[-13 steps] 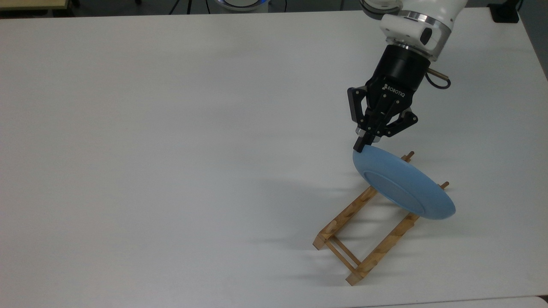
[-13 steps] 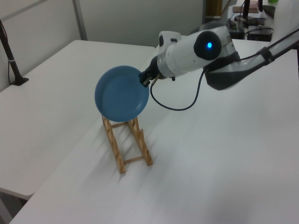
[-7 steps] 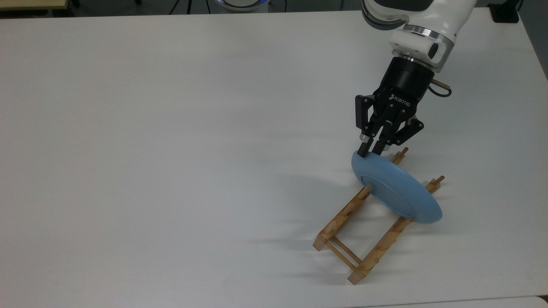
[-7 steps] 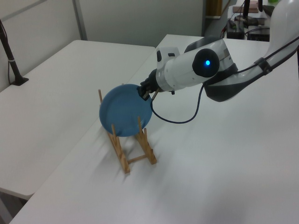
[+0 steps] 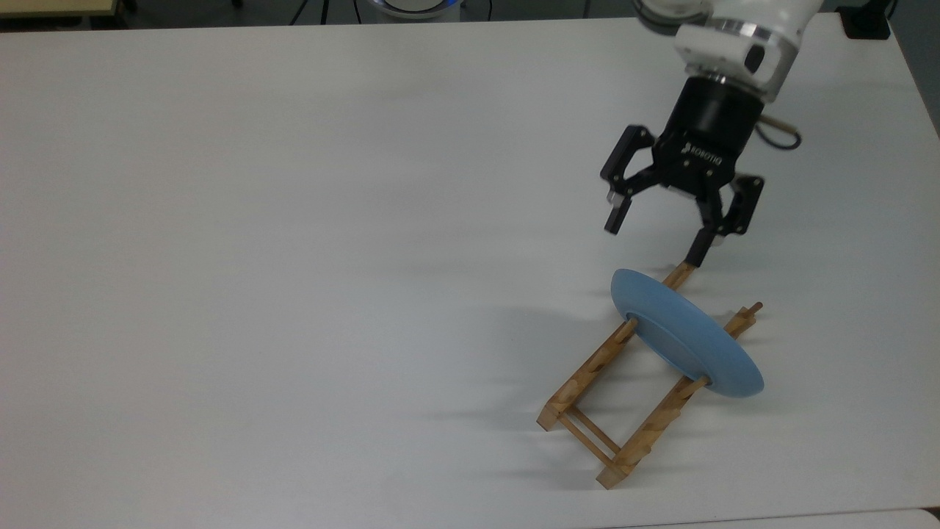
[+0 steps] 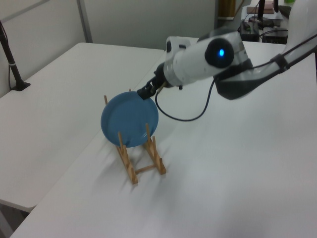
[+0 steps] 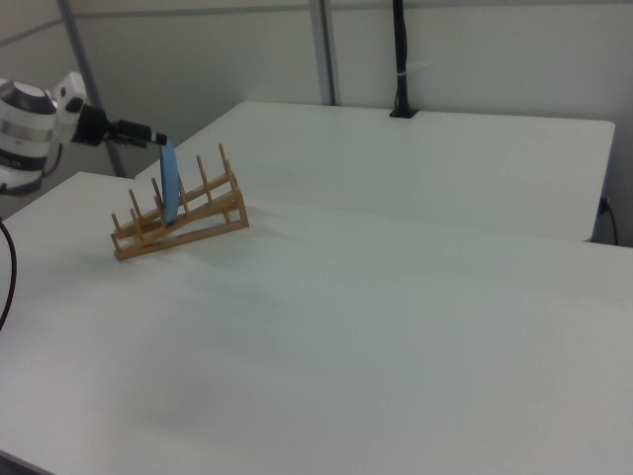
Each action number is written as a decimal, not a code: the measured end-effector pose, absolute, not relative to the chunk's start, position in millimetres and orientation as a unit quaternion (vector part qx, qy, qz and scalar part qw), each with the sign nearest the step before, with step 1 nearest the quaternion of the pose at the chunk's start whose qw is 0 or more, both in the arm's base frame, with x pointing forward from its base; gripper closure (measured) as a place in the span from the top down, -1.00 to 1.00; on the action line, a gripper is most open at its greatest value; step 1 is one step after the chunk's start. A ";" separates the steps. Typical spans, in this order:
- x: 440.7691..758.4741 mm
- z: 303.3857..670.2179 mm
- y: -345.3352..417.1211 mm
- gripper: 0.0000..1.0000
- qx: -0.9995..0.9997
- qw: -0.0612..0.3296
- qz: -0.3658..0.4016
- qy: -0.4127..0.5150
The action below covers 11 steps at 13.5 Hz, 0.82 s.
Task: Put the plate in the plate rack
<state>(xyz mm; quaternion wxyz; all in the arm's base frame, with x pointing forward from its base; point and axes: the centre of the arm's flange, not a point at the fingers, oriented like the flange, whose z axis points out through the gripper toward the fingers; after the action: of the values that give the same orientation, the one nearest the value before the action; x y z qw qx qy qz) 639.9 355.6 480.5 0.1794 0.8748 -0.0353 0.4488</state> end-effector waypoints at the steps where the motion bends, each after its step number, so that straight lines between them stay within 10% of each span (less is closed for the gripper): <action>1: 637.1 500.2 354.3 1.00 0.881 0.154 0.443 -0.057; 11: 615.6 605.7 170.5 1.00 0.990 0.050 0.133 -0.008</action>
<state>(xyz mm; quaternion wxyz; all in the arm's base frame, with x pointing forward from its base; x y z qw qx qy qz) 615.6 170.5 605.7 0.0503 0.9898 -0.0082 0.1332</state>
